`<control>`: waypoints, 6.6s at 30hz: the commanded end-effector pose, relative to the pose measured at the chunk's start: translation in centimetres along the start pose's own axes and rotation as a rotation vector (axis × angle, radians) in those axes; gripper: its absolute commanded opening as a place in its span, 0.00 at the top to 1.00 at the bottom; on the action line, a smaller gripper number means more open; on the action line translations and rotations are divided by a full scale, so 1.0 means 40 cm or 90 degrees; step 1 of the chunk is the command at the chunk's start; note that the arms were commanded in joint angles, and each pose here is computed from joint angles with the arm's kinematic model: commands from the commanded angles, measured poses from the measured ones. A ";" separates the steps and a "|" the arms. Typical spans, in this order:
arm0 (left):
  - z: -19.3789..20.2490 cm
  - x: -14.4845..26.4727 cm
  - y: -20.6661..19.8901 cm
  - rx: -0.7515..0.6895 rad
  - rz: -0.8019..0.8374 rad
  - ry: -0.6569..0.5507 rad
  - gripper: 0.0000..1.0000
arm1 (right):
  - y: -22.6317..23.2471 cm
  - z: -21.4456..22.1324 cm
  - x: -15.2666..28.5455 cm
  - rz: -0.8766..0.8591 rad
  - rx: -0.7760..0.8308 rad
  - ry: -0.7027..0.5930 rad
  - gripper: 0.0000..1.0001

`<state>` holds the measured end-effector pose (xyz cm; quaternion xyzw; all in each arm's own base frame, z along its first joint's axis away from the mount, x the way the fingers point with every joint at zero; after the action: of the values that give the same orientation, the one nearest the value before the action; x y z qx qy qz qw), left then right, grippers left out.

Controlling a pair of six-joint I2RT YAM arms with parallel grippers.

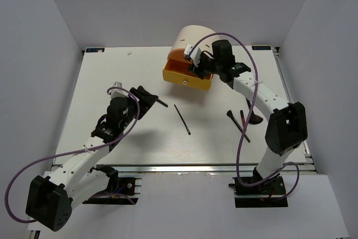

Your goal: Organize the makeup

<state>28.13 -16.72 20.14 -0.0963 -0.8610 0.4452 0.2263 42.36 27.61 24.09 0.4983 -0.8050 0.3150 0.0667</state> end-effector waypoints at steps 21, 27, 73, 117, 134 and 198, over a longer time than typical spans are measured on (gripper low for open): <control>-0.005 -0.021 -0.015 -0.028 0.002 0.013 0.34 | 0.250 0.542 0.437 0.227 -0.614 0.409 0.36; -0.012 -0.006 -0.014 -0.022 0.002 0.003 0.32 | 0.247 0.597 0.407 0.232 -0.617 0.438 0.36; 0.008 -0.158 -0.077 0.155 -0.003 0.077 0.43 | 0.029 -0.201 0.211 -0.066 -0.034 -0.185 1.00; 0.059 -0.582 -0.170 0.183 -0.022 0.165 0.84 | -0.015 -0.120 0.229 0.069 -0.197 -0.115 0.68; 0.065 -0.569 -0.168 0.179 0.006 0.162 0.78 | 0.069 0.024 0.266 0.060 -0.273 -0.057 0.67; 0.245 -0.561 -0.067 0.186 0.066 0.203 0.80 | 0.099 0.145 0.304 0.069 -0.336 -0.009 0.65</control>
<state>45.20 -32.74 8.19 -0.1491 -0.7342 0.5601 0.3536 34.52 16.24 21.76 0.4184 -0.8828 0.0997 0.1887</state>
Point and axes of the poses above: each gripper's point midway between its finger pads, its own x axis back along the fingers, its own y axis along the line the jaws close on, z = x × y, the point moved 2 cm from there along x, back along the fingers, and after that the axes turned 3 degrees about -x, right-handed, at the moved point
